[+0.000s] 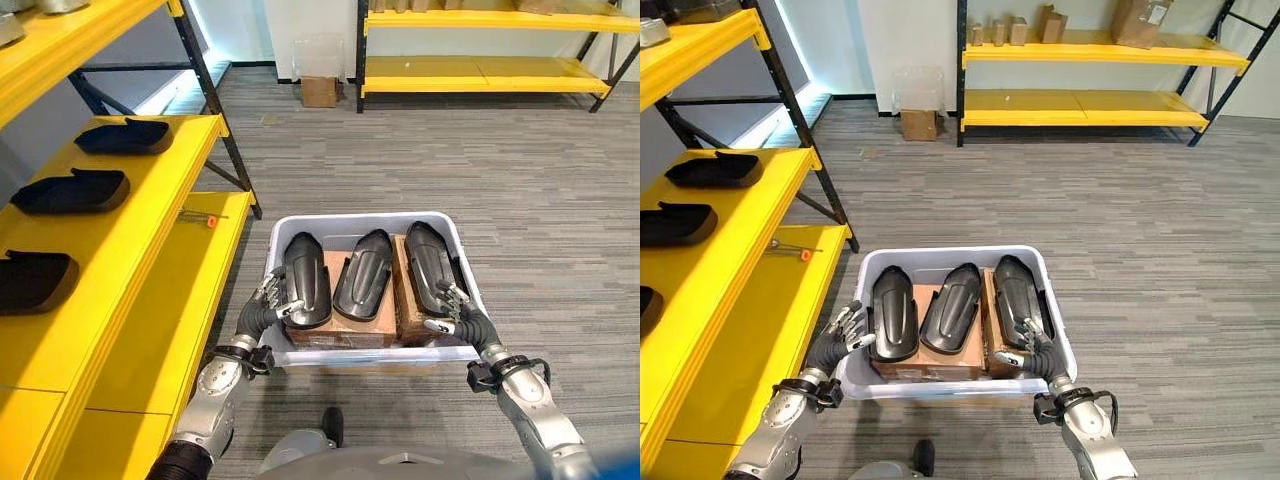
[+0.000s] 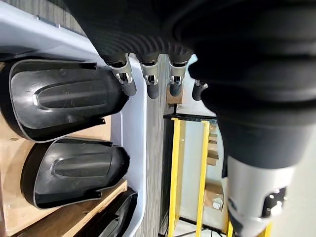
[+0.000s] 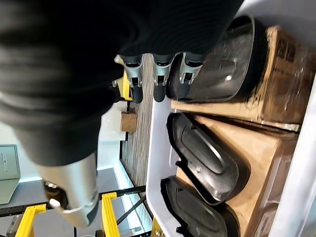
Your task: Move parts from the plastic box to the shelf.
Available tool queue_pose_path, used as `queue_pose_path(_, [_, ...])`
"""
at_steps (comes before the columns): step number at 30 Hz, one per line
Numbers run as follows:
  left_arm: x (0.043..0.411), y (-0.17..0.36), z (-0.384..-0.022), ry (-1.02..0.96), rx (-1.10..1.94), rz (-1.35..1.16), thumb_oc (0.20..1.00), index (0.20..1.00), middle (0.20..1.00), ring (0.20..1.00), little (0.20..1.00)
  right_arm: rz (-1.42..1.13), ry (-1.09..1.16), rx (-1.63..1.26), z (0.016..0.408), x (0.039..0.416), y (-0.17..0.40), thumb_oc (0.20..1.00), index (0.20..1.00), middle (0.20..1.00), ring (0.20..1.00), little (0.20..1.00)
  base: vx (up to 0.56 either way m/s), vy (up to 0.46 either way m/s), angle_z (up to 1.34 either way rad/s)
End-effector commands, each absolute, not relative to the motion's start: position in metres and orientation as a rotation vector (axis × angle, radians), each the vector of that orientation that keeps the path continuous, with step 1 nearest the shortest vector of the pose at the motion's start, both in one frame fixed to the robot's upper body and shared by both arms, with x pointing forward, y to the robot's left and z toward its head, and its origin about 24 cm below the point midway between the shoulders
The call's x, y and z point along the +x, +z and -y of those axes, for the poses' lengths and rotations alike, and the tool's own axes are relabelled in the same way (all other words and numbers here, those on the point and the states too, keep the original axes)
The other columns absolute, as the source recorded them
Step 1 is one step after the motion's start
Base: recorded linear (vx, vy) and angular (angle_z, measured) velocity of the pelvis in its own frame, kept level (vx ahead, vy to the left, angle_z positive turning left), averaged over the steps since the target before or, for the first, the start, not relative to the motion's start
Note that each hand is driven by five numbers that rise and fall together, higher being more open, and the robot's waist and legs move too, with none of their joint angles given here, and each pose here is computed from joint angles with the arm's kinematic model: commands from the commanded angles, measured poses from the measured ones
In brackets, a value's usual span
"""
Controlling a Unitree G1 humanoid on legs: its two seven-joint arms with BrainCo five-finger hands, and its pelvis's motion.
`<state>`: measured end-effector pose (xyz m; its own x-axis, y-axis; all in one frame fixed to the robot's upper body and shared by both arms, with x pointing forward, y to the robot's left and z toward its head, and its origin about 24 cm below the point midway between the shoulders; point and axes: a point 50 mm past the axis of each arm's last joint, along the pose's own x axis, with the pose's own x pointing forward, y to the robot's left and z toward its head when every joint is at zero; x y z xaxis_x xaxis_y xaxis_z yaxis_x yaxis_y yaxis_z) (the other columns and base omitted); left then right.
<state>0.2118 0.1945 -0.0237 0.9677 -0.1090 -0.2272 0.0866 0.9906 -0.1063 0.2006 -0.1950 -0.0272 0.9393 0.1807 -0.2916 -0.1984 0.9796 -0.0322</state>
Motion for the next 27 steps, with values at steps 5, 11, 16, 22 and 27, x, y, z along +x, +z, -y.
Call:
queue_pose_path(5, [0.213, -0.006, -0.2, -0.113, -0.051, -0.141, 1.0, 1.0, 1.0, 1.0, 1.0, -0.17, 0.212, -0.021, 0.188, 0.212, -0.007, 1.0, 1.0, 1.0, 1.0, 1.0, 0.03, 0.09, -0.09])
queue_pose_path(11, [0.213, -0.003, -0.205, -0.103, -0.036, -0.134, 1.0, 1.0, 1.0, 1.0, 1.0, -0.137, 0.221, -0.025, 0.182, 0.214, -0.002, 1.0, 1.0, 1.0, 1.0, 1.0, 0.07, -0.017, 0.0])
queue_pose_path(16, [0.216, -0.003, -0.206, -0.087, -0.035, -0.132, 1.0, 1.0, 1.0, 1.0, 1.0, -0.133, 0.224, -0.032, 0.183, 0.218, 0.001, 1.0, 1.0, 1.0, 1.0, 1.0, 0.07, -0.219, -0.15])
queue_pose_path(22, [0.209, -0.01, -0.204, -0.097, -0.058, -0.162, 1.0, 1.0, 1.0, 1.0, 1.0, -0.122, 0.231, -0.055, 0.19, 0.213, 0.006, 1.0, 1.0, 1.0, 1.0, 1.0, 0.03, -0.223, 0.27])
queue_pose_path(27, [0.206, -0.011, -0.201, -0.109, -0.076, -0.167, 1.0, 1.0, 1.0, 1.0, 1.0, -0.102, 0.216, -0.051, 0.196, 0.215, 0.01, 1.0, 1.0, 1.0, 1.0, 1.0, 0.03, -0.235, -0.07])
